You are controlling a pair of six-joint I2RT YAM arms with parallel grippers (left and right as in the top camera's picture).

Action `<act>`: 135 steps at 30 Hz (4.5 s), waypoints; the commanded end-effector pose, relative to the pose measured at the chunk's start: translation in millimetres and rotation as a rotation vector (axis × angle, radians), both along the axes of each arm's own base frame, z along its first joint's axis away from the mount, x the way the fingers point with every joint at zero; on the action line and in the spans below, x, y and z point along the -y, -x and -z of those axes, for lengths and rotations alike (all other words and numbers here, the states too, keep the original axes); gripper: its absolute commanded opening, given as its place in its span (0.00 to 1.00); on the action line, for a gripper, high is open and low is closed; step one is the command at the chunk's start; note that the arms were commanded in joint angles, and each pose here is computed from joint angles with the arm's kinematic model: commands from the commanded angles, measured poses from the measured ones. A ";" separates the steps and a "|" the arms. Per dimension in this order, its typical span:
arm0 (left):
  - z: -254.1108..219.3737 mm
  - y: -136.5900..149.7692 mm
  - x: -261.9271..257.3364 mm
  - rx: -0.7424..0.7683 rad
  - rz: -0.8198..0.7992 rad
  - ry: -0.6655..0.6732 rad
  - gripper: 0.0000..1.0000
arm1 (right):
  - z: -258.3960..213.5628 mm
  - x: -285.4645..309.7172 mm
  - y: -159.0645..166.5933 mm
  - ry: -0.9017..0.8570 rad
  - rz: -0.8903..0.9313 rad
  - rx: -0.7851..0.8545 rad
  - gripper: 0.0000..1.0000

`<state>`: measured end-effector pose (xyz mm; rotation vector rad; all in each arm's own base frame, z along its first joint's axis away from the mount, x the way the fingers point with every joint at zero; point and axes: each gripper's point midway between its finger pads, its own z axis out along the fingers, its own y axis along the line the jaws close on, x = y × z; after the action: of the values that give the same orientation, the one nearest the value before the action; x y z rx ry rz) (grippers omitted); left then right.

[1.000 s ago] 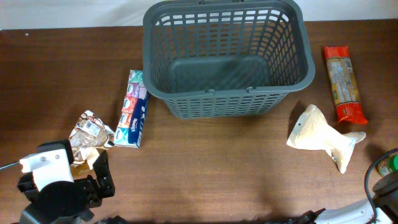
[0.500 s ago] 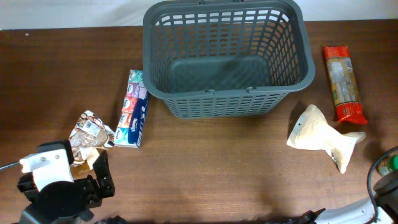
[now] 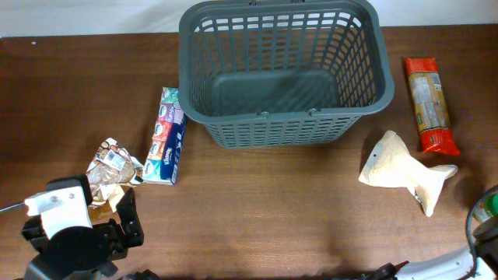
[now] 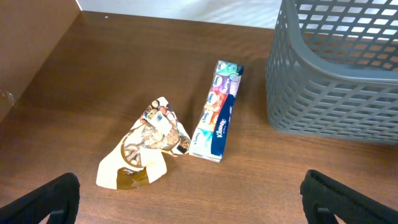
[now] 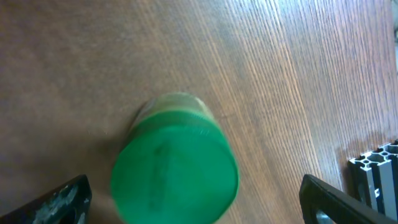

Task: Pack container
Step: 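Lower the right gripper down over the green-capped jar, then close the right gripper around the jar body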

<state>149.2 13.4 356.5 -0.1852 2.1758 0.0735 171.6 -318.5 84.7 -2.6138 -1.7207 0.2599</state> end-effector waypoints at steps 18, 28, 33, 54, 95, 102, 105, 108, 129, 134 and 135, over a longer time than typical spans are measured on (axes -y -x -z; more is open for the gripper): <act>-1.3 0.7 0.2 0.003 0.004 0.005 1.00 | 13.9 -3.7 0.0 -0.051 0.008 0.008 0.99; -1.3 0.7 0.2 0.003 0.004 0.005 1.00 | 14.9 -1.1 4.2 -0.038 0.008 -0.019 0.99; -1.3 0.7 0.2 0.003 0.004 0.005 1.00 | 25.4 -2.5 5.0 -0.065 0.008 -0.036 0.99; -1.3 0.7 0.2 0.003 0.004 0.005 1.00 | 36.5 6.9 0.6 -0.054 -0.048 -0.036 0.99; -1.3 0.7 0.2 0.003 0.004 0.005 1.00 | 72.0 -1.2 -10.1 -0.069 -0.125 0.047 0.99; -1.3 0.7 0.2 0.003 0.004 0.005 1.00 | 72.1 0.5 -11.1 -0.062 -0.126 0.050 0.99; -1.3 0.7 0.2 0.003 0.004 0.005 0.99 | 72.1 1.3 -11.6 -0.059 -0.126 0.052 0.99; -1.3 0.7 0.2 0.003 0.004 0.005 1.00 | 72.1 2.0 -12.1 -0.056 -0.126 0.054 0.99; -1.3 0.7 0.2 0.003 0.004 0.005 0.99 | 72.1 4.3 -11.3 -0.045 -0.126 0.047 0.99; -1.3 0.7 0.2 0.003 0.004 0.005 1.00 | 72.0 5.6 -12.0 -0.039 -0.126 0.050 0.99; -1.3 0.7 0.2 0.003 0.004 0.005 1.00 | 72.0 6.0 -11.6 -0.037 -0.126 0.047 0.99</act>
<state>149.2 13.4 356.5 -0.1846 2.1761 0.0740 185.3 -325.2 15.4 -2.5276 -1.8815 0.1522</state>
